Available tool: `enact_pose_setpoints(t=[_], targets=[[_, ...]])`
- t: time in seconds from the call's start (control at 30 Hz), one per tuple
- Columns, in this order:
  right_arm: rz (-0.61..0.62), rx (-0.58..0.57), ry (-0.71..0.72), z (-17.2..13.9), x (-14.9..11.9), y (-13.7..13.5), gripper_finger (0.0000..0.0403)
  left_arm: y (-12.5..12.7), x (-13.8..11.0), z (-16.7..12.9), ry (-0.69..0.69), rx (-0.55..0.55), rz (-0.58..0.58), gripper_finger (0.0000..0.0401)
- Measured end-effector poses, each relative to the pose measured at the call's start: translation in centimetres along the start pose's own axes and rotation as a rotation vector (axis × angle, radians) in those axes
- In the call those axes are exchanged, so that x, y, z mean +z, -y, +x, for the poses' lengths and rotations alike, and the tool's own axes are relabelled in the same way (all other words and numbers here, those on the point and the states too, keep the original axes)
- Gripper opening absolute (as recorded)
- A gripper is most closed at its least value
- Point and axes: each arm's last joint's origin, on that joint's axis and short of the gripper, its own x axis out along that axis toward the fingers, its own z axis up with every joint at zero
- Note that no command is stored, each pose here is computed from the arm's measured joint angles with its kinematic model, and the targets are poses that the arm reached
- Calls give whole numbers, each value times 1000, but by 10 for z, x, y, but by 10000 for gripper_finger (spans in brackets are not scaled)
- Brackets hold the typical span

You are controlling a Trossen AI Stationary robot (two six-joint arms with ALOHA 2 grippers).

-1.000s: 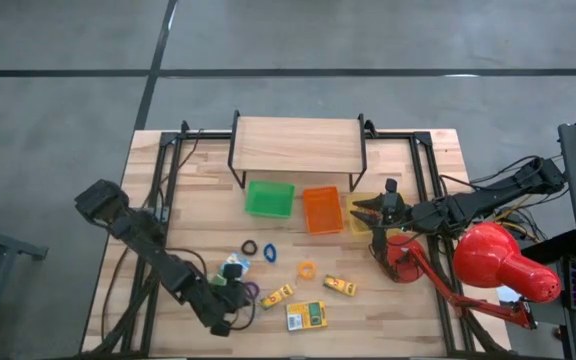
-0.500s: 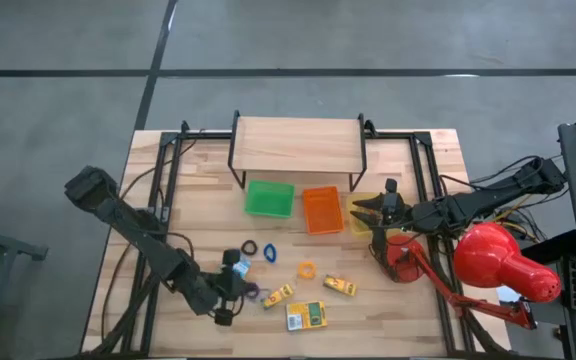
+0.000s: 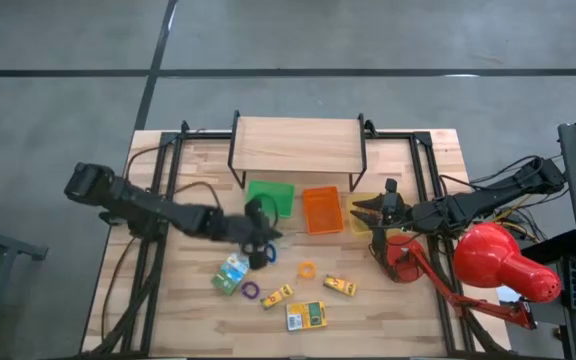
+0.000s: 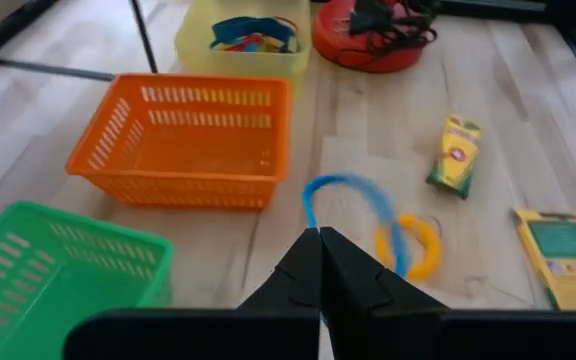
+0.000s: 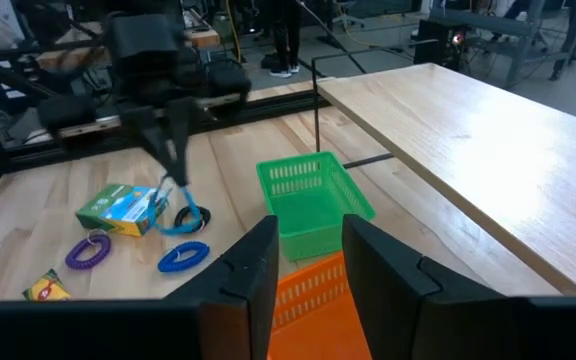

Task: Pick & Place Office Desk Supplies
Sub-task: Put the blue rubber band into the yellow bin

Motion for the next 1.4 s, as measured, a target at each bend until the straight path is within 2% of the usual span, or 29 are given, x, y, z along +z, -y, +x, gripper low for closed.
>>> enact_pose_setpoints(t=[0.13, 0.67, 0.8, 1.07, 1.2, 1.4], targets=[[0, 0, 0, 0, 0, 0, 113, -12, 2, 7, -2, -23, -28, 3], [0, 0, 0, 0, 0, 0, 125, -5, 1, 22, 58, -95, -11, 3], [-1, 0, -1, 0, 0, 0, 119, -4, -7, 35, 54, -92, 31, 3], [-1, 0, 0, 0, 0, 0, 109, -4, -43, 79, -50, -68, 71, 3], [-1, 0, 0, 0, 0, 0, 105, -10, -43, 91, -56, -48, 69, 3], [-2, -1, -2, 0, 0, 0, 109, -18, -37, 94, -43, -27, 25, 3]])
